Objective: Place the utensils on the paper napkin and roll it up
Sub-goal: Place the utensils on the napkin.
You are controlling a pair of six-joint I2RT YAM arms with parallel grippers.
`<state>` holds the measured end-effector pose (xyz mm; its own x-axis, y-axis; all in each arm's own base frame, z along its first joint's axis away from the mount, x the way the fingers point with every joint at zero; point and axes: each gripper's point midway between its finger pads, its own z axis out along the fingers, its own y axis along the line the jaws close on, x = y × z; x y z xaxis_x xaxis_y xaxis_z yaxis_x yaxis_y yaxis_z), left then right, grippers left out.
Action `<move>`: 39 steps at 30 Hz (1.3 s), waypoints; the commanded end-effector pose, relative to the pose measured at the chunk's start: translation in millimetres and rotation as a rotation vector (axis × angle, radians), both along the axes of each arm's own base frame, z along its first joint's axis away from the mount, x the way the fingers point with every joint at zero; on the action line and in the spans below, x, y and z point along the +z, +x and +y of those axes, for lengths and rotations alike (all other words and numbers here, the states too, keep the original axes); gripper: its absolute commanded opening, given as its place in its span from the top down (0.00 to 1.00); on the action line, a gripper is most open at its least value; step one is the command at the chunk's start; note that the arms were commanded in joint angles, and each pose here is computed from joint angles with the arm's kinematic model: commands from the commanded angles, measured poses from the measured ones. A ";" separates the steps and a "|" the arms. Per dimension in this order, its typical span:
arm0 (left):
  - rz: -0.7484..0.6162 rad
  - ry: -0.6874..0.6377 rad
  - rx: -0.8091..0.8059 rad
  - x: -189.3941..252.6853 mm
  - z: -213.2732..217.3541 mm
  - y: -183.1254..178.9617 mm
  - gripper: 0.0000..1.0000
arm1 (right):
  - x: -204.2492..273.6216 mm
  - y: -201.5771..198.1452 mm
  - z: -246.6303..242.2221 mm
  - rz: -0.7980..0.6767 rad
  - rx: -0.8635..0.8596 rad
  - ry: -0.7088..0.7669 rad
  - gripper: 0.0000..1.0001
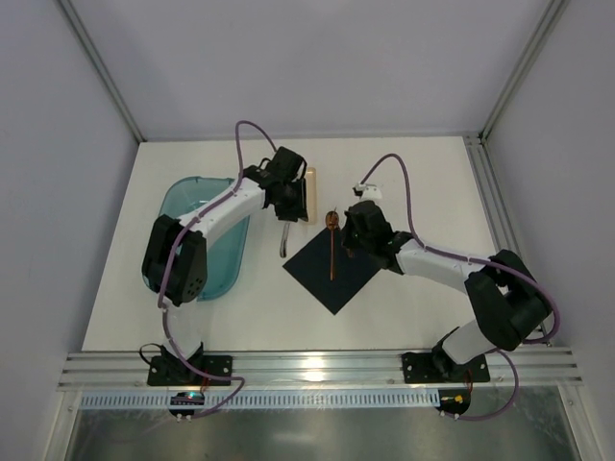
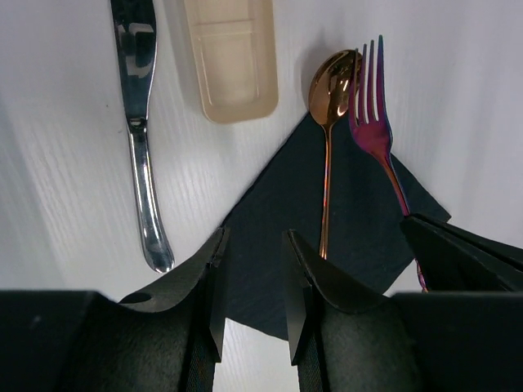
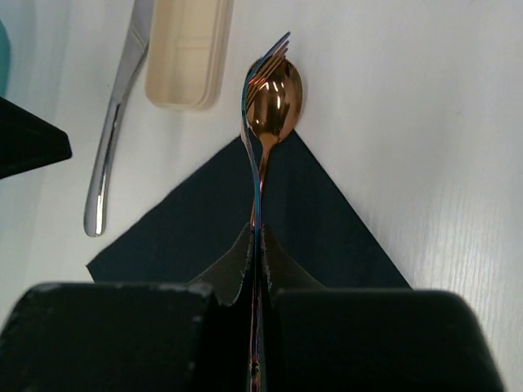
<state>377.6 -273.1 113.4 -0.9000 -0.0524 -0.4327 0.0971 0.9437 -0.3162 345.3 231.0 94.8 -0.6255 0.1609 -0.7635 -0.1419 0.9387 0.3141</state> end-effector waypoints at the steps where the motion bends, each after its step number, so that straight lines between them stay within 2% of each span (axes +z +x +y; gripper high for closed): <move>1: -0.066 -0.053 -0.001 25.2 -1.5 -0.6 0.65 | 33.1 9.2 -1.1 -0.156 -0.084 0.031 0.96; 11: -0.050 -0.031 0.011 11.0 8.0 -13.3 0.65 | -6.1 -11.3 6.1 -0.132 -0.095 0.037 0.96; 25: -0.047 -0.007 0.035 6.4 15.4 -16.0 0.65 | -46.5 -15.4 25.2 -0.058 -0.120 0.042 0.96; 32: -0.041 0.009 0.032 3.3 17.8 -17.4 0.65 | -49.4 -15.2 29.8 -0.046 -0.115 0.056 0.96; 34: -0.048 0.054 0.048 -3.2 24.9 -14.7 0.65 | -46.1 -14.9 31.8 -0.047 -0.108 0.063 0.96; 39: -0.048 0.100 0.040 -12.4 29.3 -8.0 0.64 | -35.7 -14.8 34.1 -0.034 -0.095 0.054 0.88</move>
<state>358.4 -249.1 93.3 -0.8984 -0.0490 -0.4364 0.0679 0.9663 -0.2484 316.4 253.1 31.0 -0.6227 0.2121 -0.7532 -0.0619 0.9462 0.3177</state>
